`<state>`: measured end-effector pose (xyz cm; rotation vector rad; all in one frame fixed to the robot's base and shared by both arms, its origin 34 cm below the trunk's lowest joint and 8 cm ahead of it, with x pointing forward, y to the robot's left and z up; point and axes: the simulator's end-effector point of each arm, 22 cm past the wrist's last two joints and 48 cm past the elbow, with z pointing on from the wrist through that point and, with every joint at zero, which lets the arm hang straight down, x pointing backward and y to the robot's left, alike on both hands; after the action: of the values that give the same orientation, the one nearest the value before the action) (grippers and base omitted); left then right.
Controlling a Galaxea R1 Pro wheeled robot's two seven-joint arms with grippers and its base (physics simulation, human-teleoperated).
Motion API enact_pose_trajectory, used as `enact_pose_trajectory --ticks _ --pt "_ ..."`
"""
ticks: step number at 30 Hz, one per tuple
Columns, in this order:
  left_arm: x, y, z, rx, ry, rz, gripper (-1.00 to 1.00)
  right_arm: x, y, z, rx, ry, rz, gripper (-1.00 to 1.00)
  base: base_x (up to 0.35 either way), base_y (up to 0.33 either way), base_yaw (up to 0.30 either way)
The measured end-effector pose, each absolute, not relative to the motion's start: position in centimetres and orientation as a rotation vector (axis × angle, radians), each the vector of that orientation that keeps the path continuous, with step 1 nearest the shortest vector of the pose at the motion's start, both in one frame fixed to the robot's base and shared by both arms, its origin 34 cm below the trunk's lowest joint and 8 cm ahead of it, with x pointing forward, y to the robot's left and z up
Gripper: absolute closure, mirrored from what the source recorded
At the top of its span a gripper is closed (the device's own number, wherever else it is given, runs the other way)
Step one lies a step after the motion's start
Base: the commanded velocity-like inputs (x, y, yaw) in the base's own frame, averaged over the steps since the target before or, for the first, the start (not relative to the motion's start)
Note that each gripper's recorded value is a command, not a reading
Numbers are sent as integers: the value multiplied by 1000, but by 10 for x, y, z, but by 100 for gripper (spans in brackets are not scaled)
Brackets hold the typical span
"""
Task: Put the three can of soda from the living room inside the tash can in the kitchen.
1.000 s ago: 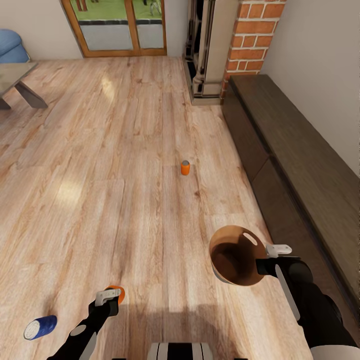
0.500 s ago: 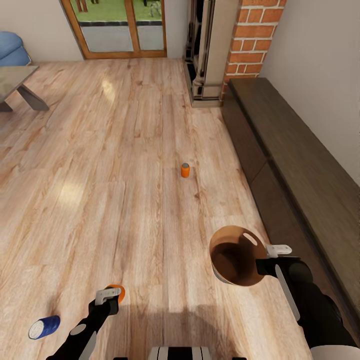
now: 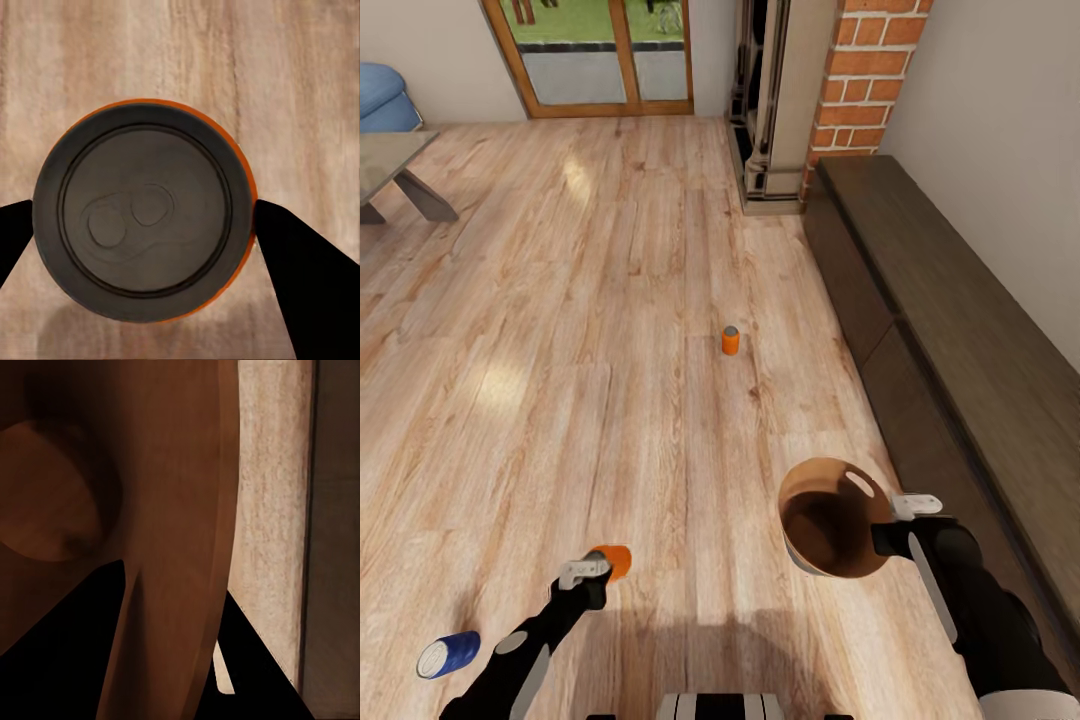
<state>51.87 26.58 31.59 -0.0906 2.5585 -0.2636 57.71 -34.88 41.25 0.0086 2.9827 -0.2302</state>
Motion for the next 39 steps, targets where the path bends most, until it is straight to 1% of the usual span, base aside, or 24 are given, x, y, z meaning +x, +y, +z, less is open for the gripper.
enact_pose_trajectory --ticks 3,6,8,10,39 --pt "521 252 321 -61 2541 -354 100 568 -346 404 -12 3011 -233 100 0 0 0" --pt "523 227 331 -26 2534 -518 100 562 -326 397 -106 3032 -212 100 0 0 0" --pt "527 223 336 -17 2531 -555 100 561 -318 396 -108 3036 -177 100 0 0 0" --pt "529 221 339 -12 2530 -574 100 561 -320 396 -132 3036 -204 100 0 0 0" --pt "535 219 382 -9 2536 -593 100 566 -319 436 -145 3037 -206 100 0 0 0"
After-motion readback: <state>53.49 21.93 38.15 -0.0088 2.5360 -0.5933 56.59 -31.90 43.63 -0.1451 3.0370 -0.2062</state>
